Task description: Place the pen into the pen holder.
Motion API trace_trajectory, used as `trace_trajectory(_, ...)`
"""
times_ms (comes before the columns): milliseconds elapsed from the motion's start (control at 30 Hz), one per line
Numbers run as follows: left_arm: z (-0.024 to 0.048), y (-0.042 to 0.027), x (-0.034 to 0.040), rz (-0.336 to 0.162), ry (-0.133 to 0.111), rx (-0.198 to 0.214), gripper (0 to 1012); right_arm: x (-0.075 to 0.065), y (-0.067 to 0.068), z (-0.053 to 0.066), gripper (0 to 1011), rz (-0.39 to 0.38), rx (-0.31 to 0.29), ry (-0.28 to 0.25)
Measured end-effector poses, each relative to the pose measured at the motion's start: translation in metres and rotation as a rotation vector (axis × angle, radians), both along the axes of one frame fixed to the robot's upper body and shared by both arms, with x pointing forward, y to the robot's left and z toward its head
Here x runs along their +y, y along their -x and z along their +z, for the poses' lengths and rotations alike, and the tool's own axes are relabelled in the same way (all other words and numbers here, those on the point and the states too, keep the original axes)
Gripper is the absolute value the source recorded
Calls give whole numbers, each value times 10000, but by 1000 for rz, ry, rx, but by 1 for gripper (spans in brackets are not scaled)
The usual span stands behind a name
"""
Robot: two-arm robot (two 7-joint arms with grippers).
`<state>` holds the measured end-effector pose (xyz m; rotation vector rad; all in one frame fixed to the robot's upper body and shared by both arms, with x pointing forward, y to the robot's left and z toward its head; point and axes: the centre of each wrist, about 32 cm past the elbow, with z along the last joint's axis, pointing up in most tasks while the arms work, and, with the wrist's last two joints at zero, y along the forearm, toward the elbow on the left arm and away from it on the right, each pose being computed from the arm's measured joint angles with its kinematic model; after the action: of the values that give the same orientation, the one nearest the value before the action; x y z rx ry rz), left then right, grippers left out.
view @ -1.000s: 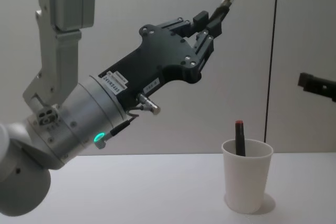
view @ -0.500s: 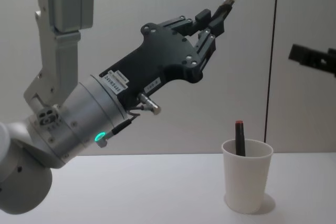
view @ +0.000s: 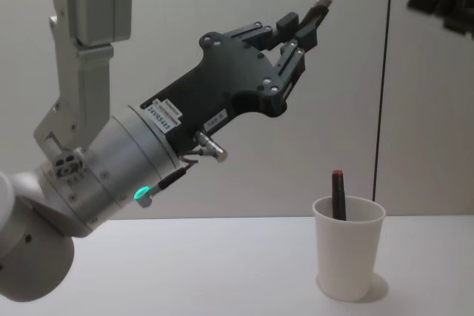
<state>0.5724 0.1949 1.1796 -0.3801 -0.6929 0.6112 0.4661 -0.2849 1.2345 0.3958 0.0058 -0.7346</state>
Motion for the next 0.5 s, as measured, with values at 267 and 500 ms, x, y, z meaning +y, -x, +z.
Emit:
trace_trajectory(267, 0, -2, 0, -1, 0, -1, 183, 41, 33, 105, 1001, 61, -18, -48)
trace_trajectory(500, 0, -3, 1, -1, 0, -1, 183, 122, 41, 189, 1001, 74, -17, -78)
